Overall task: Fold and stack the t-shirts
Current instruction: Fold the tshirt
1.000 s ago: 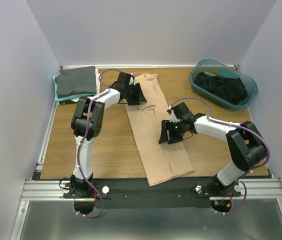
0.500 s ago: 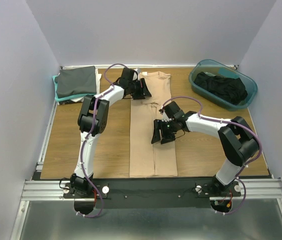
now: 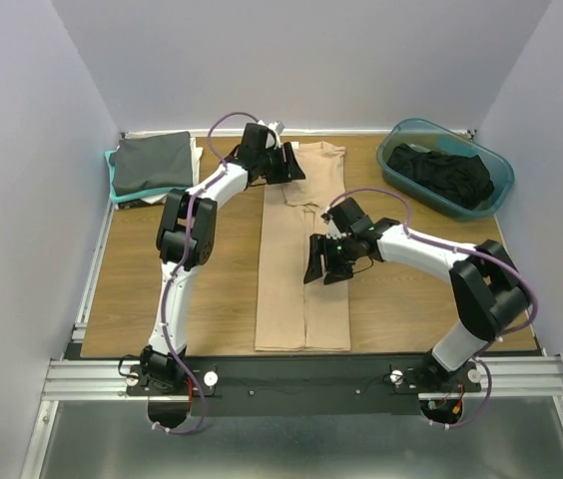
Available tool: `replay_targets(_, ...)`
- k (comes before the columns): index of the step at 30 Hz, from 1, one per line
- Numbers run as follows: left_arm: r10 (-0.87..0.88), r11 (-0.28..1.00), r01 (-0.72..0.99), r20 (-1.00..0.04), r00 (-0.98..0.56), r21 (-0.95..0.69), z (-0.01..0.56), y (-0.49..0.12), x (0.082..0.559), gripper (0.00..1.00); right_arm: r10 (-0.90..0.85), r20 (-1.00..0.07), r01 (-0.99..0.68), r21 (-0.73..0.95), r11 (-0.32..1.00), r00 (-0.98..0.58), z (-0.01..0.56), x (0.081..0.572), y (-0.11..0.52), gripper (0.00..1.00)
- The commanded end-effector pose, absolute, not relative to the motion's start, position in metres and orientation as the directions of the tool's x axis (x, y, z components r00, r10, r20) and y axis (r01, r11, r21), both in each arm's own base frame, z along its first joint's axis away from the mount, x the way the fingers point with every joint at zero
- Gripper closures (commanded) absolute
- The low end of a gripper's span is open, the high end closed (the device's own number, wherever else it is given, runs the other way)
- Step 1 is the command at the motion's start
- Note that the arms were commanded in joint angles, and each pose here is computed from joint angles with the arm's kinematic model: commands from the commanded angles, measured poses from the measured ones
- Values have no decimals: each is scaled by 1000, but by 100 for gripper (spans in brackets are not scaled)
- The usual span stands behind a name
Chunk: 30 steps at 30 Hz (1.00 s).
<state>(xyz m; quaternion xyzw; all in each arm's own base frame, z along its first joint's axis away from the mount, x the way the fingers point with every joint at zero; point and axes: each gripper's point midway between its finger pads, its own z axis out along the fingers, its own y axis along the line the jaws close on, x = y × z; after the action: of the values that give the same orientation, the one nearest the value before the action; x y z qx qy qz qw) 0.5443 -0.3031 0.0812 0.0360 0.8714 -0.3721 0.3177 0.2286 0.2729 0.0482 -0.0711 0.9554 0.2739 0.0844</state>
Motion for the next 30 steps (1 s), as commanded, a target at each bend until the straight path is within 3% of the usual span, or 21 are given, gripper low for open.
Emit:
replay_targets(1, -168, 696, 431, -713, -681, -575, 175, -298, 531, 39, -57, -223, -160, 480, 862, -973, 75, 221, 260, 31)
replay_targets(8, -168, 782, 335, -695, -700, -526, 172, -256, 454, 39, -40, -175, -113, 432, 895, -984, 66, 184, 238, 34)
replay_targets(11, -132, 818, 289, -652, -747, -497, 142, -245, 395, 40, -37, -136, -88, 391, 916, -990, 54, 161, 230, 35)
replay_targets(14, -85, 847, 220, -531, -843, -484, 85, -227, 312, 40, -12, -112, -52, 356, 933, -994, 48, 144, 217, 36)
replay_targets(18, -87, 829, 201, -476, -875, -522, 79, -222, 241, 40, 9, -74, -17, 348, 937, -997, 41, 117, 212, 36)
replay_targets(24, -132, 819, 140, -421, -897, -556, 75, -215, 188, 41, 5, -43, -8, 294, 956, -999, 28, 94, 209, 41)
replay_targets(30, -126, 832, 112, -382, -916, -543, 65, -213, 164, 41, 32, -25, 25, 237, 971, -999, 21, 84, 196, 46)
